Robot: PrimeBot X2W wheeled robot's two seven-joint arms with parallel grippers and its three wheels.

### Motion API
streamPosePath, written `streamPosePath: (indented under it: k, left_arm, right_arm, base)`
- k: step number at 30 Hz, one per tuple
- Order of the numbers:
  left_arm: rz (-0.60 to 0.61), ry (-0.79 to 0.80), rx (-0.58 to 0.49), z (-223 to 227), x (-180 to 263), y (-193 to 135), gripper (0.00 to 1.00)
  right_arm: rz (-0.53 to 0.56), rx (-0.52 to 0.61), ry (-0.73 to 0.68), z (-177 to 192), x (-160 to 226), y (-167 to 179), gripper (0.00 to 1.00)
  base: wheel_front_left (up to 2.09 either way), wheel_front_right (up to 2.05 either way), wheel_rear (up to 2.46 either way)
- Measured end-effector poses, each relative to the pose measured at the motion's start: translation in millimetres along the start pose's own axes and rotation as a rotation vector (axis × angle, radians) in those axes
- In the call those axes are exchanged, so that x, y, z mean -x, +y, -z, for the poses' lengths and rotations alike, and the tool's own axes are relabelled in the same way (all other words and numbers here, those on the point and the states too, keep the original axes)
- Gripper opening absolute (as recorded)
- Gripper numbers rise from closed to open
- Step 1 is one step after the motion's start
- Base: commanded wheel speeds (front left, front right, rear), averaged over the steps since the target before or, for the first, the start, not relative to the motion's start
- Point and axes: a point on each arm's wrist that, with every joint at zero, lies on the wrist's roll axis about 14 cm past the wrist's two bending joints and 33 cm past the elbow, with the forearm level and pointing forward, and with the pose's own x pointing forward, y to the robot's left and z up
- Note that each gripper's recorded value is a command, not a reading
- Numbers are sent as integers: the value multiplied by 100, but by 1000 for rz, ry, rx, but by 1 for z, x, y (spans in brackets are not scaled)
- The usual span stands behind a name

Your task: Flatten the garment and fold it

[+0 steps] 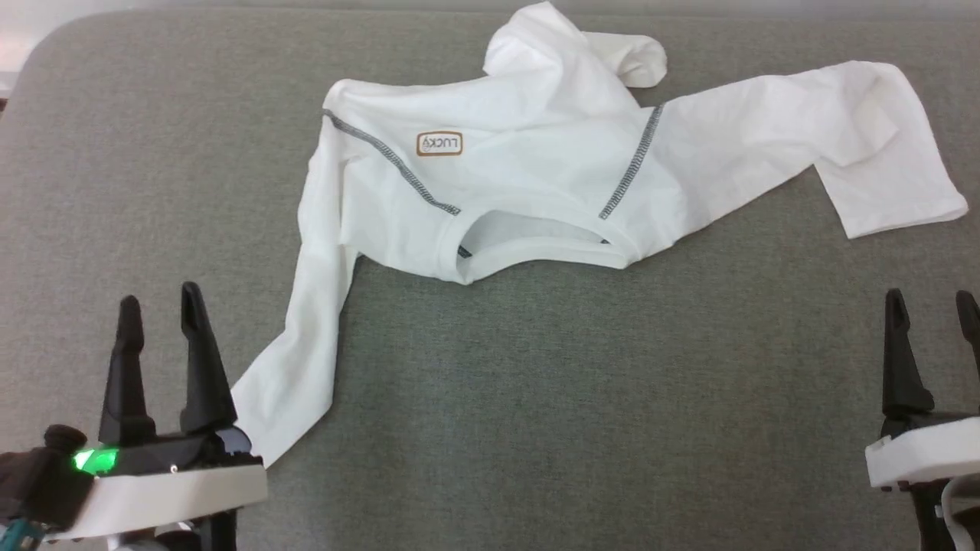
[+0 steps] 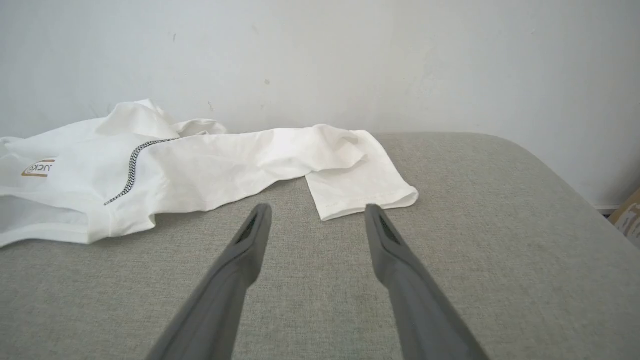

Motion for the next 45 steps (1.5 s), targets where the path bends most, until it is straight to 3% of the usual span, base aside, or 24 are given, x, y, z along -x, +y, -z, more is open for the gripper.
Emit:
streamPosePath:
  k: [7, 14, 20, 29, 37, 38, 39, 41, 45]
  left_arm:
    - [5, 30, -14, 8, 9, 3, 100]
    - [16, 77, -2, 25, 7, 1, 100]
    - [-3, 114, 2, 39, 6, 7, 100]
    - [-31, 168, -3, 60, 2, 17, 100]
    - [-30, 194, 4, 74, -6, 17, 100]
    - [-31, 197, 4, 75, -7, 18, 100]
    - [-31, 198, 4, 76, -8, 18, 100]
    - [-35, 205, 6, 79, -8, 19, 100]
    - [-40, 220, 7, 85, -8, 20, 100]
  right_arm:
    - [-73, 65, -27, -33, -36, 31, 100]
    - [-115, 106, 86, -39, -89, 61, 100]
    - [-34, 236, 217, -22, -127, 38, 100]
    - [-19, 274, 392, 34, -153, 28, 100]
    - [-15, 345, 454, 61, -173, 18, 100]
    - [-14, 341, 467, 66, -174, 18, 95]
    - [-10, 335, 482, 71, -174, 16, 45]
    - [3, 329, 493, 76, -175, 13, 0]
    - [31, 301, 487, 78, -176, 7, 0]
  base:
    - [0, 0, 0]
    - [0, 0, 0]
    - [0, 0, 0]
    - [0, 0, 0]
    - [0, 0, 0]
    - [0, 0, 0]
    - [0, 0, 0]
    - [0, 0, 0]
    - [0, 0, 0]
